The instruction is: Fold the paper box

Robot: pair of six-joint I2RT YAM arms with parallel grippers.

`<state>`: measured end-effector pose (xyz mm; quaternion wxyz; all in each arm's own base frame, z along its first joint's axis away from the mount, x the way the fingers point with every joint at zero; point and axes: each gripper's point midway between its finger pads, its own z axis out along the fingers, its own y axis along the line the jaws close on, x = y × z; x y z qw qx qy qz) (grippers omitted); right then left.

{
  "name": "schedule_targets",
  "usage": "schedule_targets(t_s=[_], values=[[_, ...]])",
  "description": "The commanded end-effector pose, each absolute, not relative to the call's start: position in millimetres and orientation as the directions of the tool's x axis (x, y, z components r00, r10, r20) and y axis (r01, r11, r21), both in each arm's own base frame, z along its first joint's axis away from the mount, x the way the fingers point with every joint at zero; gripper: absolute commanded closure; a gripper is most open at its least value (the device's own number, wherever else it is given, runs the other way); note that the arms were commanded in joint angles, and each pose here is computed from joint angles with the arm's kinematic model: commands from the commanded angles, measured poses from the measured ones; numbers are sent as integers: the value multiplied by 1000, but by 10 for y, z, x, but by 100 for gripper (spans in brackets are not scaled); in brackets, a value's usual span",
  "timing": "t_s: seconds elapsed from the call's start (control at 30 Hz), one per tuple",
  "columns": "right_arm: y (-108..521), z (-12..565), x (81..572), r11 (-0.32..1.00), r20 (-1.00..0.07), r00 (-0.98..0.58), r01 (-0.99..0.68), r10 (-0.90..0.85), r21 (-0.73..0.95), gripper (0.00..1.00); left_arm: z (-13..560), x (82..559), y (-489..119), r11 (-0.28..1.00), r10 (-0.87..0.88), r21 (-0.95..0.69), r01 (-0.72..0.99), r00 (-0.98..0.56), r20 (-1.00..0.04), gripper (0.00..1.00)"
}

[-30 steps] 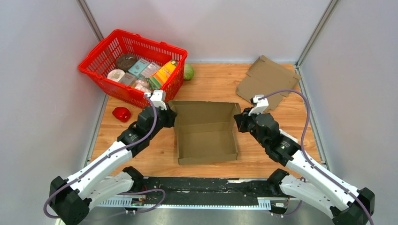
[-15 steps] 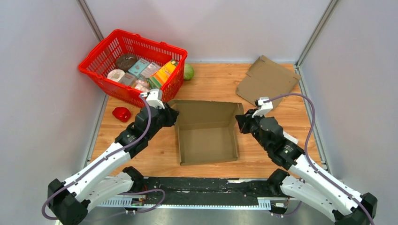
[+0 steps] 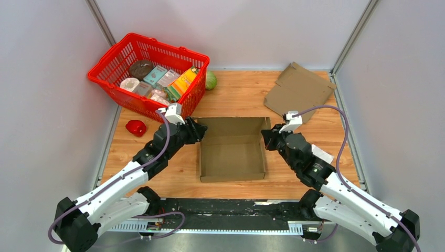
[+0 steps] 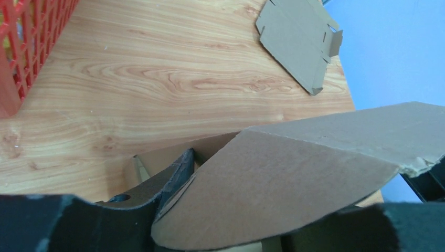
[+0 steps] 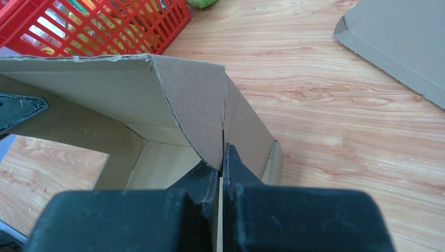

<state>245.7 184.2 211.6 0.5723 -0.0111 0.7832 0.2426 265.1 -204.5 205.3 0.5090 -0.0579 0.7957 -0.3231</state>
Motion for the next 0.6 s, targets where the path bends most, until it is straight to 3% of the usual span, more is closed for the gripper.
schedule_targets(t_s=[0.0,0.23,0.43,0.57], values=[[2106,2138,2291,820,-877,-392,-380,277,428,100,2308,2433,-2419,653,-430,-654,383,-523,-736,47],[2031,2081,2229,831,-881,-398,-376,254,409,97,2146,2292,-2311,664,-405,-640,387,-534,-743,48],[2035,2047,2111,809,-859,-441,-387,258,442,81,1850,2217,-2200,703,-377,-621,347,-559,-739,58],[2084,2040,2019,788,-844,-482,-414,236,457,69,1794,2207,-2159,718,-366,-607,341,-557,-745,60]])
